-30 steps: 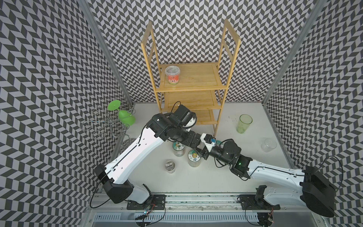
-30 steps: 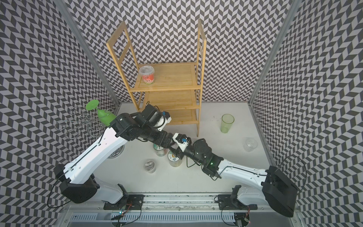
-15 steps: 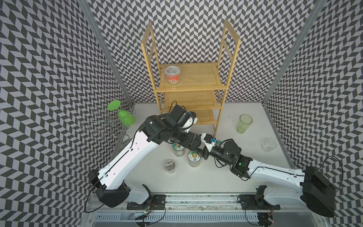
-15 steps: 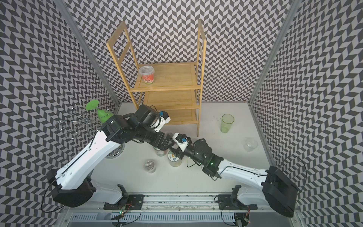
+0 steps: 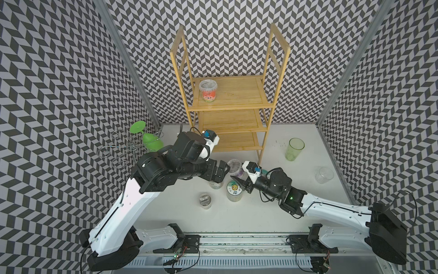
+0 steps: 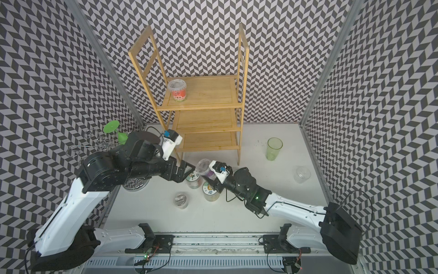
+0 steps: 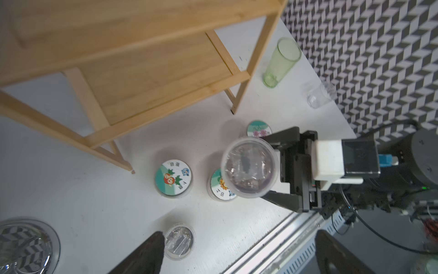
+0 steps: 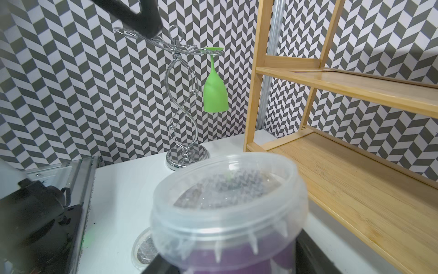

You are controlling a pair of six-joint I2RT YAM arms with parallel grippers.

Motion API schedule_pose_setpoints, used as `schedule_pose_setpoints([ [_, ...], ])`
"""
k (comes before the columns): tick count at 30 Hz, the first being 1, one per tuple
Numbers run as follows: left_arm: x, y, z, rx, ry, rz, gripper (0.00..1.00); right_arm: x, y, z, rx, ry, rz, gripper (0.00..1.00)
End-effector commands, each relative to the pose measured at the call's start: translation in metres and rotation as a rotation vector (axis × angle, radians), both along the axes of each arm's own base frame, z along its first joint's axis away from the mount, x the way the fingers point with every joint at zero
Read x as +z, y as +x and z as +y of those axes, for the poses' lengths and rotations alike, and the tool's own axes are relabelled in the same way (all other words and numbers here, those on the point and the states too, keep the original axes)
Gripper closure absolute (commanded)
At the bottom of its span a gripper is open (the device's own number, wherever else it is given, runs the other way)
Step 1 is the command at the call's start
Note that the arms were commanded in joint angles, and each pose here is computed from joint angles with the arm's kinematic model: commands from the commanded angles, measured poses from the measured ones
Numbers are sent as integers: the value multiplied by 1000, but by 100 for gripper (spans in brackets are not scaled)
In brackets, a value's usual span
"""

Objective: Place the seed container on the shelf
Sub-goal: Pick up the seed jar at the center of the board, then place the seed jar on the shelf.

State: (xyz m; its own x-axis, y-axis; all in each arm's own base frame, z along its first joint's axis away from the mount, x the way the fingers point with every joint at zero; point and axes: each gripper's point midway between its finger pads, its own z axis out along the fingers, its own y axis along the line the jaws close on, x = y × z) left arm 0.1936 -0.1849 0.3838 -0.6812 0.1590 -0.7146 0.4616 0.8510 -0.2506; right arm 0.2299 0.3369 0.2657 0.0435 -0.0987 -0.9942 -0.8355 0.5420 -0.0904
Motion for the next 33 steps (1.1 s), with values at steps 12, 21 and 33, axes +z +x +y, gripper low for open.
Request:
schedule_pose_setpoints([
  [12,15,31,62,442,-170,-213,0,157,-3,-13,-17,283,-82,36],
  [21,-1,34,69,507,-188,-220,1,226,25,0,-105,344,-95,36],
  [33,-15,31,71,500,-191,-215,0,272,79,19,-261,347,-114,35],
])
